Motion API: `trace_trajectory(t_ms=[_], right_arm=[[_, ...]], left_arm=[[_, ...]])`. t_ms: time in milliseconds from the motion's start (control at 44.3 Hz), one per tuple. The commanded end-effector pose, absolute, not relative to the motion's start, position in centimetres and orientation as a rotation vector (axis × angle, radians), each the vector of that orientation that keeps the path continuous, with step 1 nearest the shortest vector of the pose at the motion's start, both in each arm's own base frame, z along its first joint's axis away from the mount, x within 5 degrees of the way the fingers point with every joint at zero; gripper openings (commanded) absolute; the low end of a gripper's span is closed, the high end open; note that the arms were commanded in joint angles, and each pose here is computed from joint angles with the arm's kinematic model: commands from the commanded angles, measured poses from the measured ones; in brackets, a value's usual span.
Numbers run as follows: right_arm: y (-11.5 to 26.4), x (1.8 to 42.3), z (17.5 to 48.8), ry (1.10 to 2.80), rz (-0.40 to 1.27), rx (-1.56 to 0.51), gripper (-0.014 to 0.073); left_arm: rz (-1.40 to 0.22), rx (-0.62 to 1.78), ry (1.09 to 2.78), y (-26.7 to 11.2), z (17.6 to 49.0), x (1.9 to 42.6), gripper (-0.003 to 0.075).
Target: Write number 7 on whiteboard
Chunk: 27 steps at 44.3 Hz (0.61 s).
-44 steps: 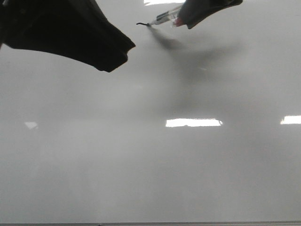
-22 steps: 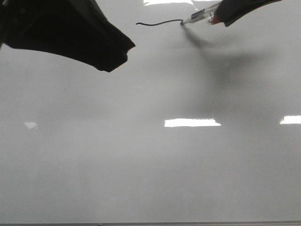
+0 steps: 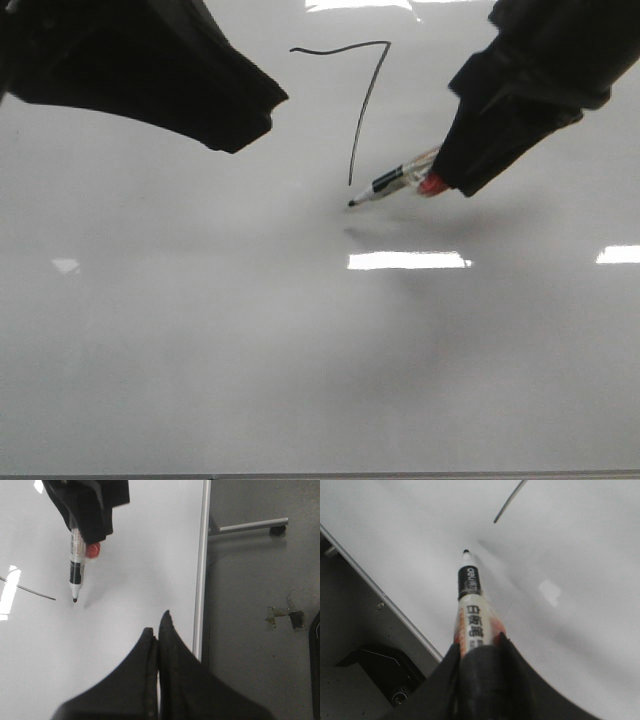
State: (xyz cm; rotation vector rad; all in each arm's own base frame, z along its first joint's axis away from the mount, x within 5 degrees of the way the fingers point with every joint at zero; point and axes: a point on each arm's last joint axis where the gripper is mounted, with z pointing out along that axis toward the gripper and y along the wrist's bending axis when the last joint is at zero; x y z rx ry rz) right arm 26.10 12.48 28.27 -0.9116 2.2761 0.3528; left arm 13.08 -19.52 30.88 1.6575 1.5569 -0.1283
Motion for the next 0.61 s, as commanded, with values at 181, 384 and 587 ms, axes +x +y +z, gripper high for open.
trace_trajectory(t_ms=[181,384,587], right_arm=[[13.4,20.5,34.4,1.889,0.229,-1.311,-0.0058],[14.9,17.7,36.2,1.74,0.273,-1.378,-0.0058],[16.7,16.0,36.9,1.634,0.323,-1.439,-0.0058]], left_arm=[[-0.068,1.571,1.411,-19.4,36.1,13.4,0.0293],[-0.068,1.573,1.411,-19.6,36.0,13.5,0.0587],[-0.073,1.577,1.409,-20.3,35.5,13.9,0.055]])
